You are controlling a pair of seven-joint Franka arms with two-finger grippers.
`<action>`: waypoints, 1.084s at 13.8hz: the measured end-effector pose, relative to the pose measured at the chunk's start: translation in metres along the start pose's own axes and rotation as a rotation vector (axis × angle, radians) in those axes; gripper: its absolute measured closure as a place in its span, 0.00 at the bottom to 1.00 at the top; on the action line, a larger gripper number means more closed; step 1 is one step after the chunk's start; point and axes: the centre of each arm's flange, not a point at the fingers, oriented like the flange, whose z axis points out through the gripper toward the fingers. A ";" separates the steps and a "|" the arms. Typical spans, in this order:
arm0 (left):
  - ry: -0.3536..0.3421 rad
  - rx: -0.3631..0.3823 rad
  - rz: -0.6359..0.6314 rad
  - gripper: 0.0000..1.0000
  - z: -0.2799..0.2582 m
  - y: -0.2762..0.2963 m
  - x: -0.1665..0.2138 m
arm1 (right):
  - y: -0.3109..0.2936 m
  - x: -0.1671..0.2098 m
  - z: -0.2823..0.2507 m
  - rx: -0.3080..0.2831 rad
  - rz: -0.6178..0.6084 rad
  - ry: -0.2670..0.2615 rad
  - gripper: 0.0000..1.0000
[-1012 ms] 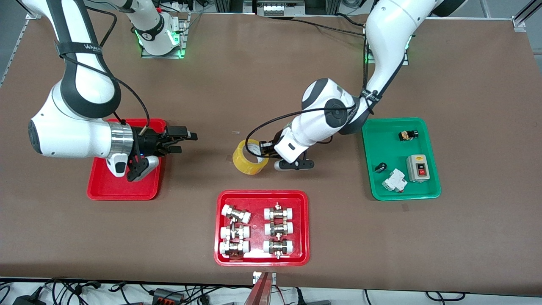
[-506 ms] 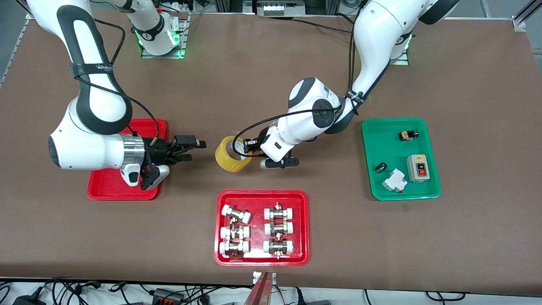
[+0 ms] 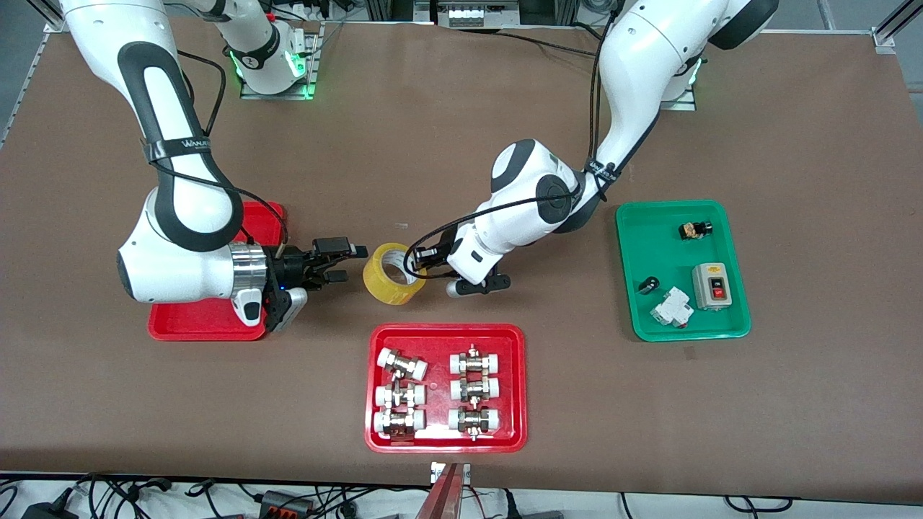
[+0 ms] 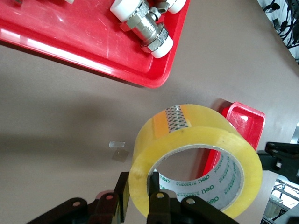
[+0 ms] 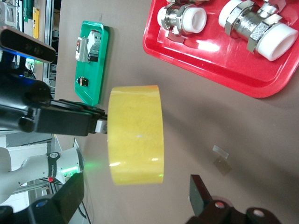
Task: Left arm passes tape to right arm into tray
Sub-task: 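Carry the tape with the left gripper while the right gripper approaches it, then close the right gripper on the tape roll beside the left gripper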
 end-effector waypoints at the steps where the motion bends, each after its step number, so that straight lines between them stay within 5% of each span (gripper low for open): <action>1: 0.003 -0.004 0.002 0.79 0.002 0.001 -0.002 | 0.001 0.001 0.004 -0.001 -0.011 -0.001 0.00; 12: 0.020 -0.017 0.000 0.79 0.010 0.001 -0.004 | 0.004 0.010 0.027 -0.011 -0.076 0.014 0.00; 14: 0.021 -0.017 0.000 0.79 0.010 0.001 -0.004 | 0.005 0.011 0.027 -0.011 -0.092 0.015 0.05; 15: 0.021 -0.017 0.000 0.79 0.010 0.001 -0.004 | 0.005 0.011 0.027 -0.011 -0.097 0.015 0.16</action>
